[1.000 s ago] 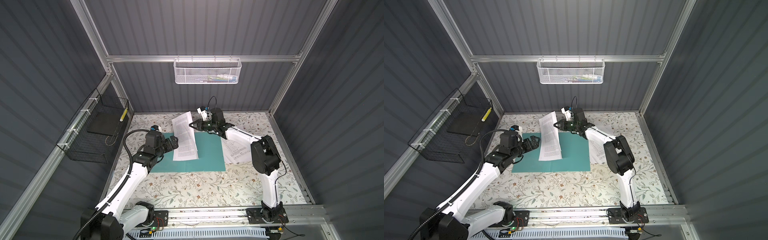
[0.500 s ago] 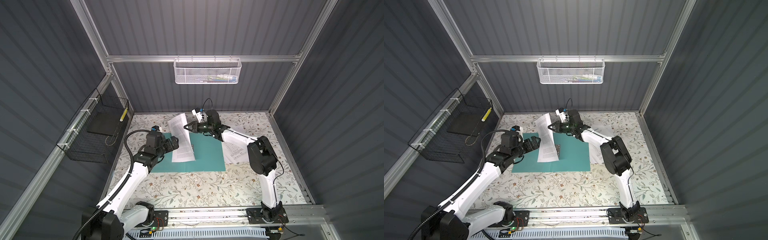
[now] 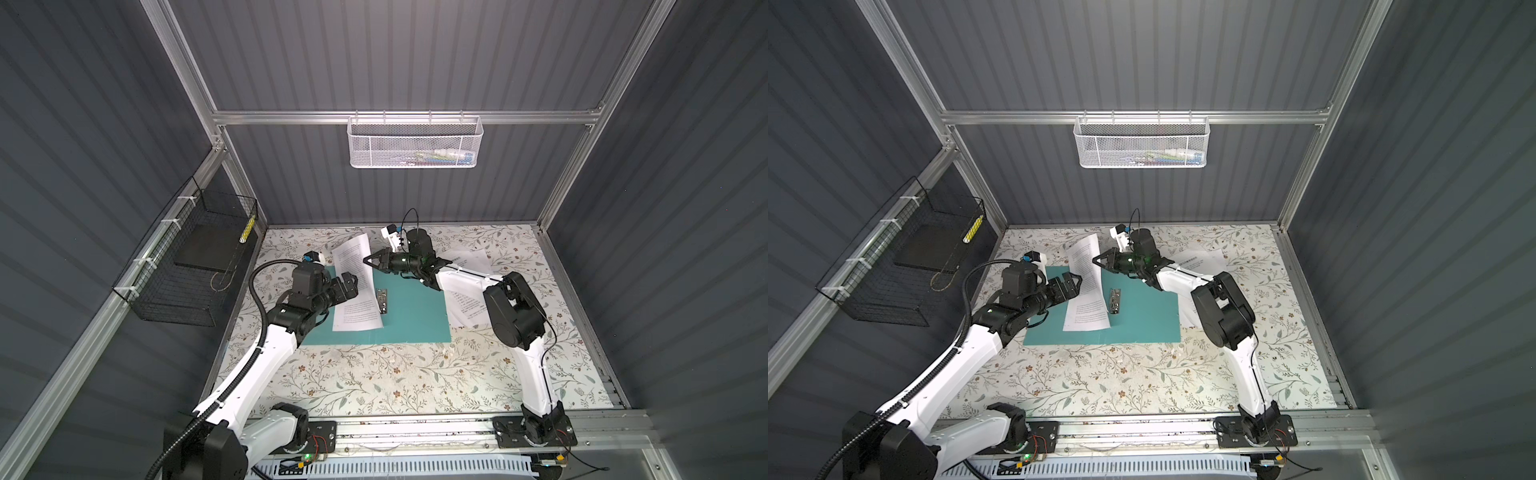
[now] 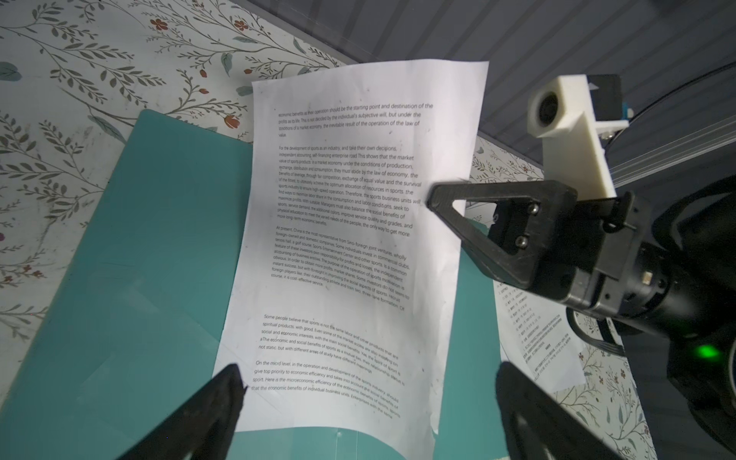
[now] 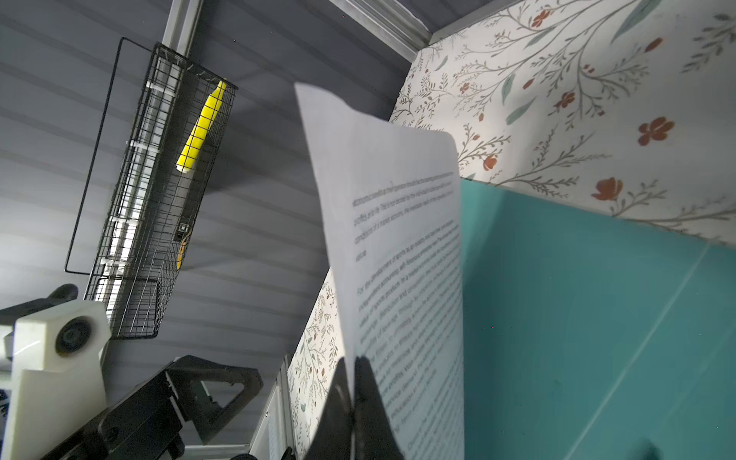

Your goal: Put the files into the folder

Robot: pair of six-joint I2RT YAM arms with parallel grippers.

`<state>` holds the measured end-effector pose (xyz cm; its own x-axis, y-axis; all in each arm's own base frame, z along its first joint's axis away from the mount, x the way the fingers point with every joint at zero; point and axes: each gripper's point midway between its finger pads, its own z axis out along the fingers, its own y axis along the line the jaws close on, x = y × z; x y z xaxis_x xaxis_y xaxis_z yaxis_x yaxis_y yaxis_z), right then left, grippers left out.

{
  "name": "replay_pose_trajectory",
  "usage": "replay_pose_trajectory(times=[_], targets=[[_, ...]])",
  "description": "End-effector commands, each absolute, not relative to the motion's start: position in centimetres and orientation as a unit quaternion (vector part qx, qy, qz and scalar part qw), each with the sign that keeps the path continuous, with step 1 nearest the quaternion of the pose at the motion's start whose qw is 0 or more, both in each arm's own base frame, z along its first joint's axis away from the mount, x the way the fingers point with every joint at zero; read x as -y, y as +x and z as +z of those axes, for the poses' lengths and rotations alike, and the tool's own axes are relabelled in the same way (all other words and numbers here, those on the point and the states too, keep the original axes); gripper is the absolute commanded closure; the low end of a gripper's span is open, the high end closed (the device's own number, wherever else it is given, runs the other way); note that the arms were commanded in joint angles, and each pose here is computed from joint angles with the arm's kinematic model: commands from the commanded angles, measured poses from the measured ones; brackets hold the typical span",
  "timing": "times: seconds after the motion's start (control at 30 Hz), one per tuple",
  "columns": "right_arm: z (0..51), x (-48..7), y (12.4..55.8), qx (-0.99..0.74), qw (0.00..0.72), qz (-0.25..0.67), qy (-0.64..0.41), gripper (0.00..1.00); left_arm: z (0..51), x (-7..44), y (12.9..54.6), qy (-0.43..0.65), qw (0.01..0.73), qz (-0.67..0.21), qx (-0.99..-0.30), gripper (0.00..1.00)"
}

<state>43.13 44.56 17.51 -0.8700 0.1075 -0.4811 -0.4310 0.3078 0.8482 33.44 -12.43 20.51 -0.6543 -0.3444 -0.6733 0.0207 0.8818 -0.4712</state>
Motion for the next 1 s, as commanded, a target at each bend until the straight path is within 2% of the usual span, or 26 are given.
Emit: replay_pose_trajectory(times=[0.0,0.53,0.97], targets=[[15.9,-44.8,43.7,-0.778,0.243,0.573,-0.085,1.00,19.8,12.1,33.1,-0.099,0.399,-0.223,-0.884,0.01],[10.9,-44.3,45.0,-0.812,0.245,0.526,-0.060,1.00,19.1,12.1,33.1,-0.105,0.390,-0.223,-0.887,0.02],[8.2,-45.6,44.0,-0.816,0.235,0.528,-0.022,1.00,18.6,12.2,33.1,-0.108,0.384,-0.226,-0.889,0.02]])
